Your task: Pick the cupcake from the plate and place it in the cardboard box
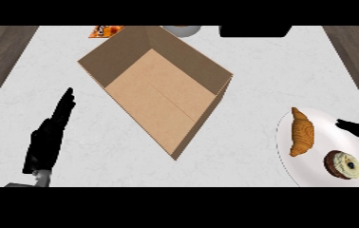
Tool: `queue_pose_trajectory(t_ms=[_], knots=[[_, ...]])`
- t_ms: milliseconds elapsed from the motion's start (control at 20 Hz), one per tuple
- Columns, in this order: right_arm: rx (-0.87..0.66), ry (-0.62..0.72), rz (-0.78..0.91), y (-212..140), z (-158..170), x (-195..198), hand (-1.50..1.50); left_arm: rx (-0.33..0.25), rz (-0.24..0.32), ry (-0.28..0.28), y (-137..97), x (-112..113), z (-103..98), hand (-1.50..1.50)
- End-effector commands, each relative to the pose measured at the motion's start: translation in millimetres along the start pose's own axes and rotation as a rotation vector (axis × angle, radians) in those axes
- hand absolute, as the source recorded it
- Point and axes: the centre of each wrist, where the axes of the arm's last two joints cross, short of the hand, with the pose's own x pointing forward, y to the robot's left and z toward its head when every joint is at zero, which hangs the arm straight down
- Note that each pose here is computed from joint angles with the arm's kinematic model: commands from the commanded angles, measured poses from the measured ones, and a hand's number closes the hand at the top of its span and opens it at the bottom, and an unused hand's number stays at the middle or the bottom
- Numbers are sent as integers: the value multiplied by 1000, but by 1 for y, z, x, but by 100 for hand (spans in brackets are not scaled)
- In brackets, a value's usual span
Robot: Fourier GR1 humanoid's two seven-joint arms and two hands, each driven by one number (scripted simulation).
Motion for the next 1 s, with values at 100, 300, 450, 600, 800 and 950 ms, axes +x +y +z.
queue_pose_trajectory(t_ms=[100,300,450,600,800,950], knots=[[13,41,6,-8,4,-16,-150,0,-7,-16,-2,12,8,0],[25,56,29,16,-13,-22,-150,3,18,6,-11,0,-5,0],[16,37,23,22,-2,-9,-150,4,-7,3,1,0,0,0],[11,53,17,17,-21,-20,-150,8,0,2,16,1,-4,0],[3,58,21,23,-14,-11,-150,11,-5,12,-6,-7,-3,0],[6,50,13,29,-17,-16,-150,-17,13,3,4,11,-7,0]])
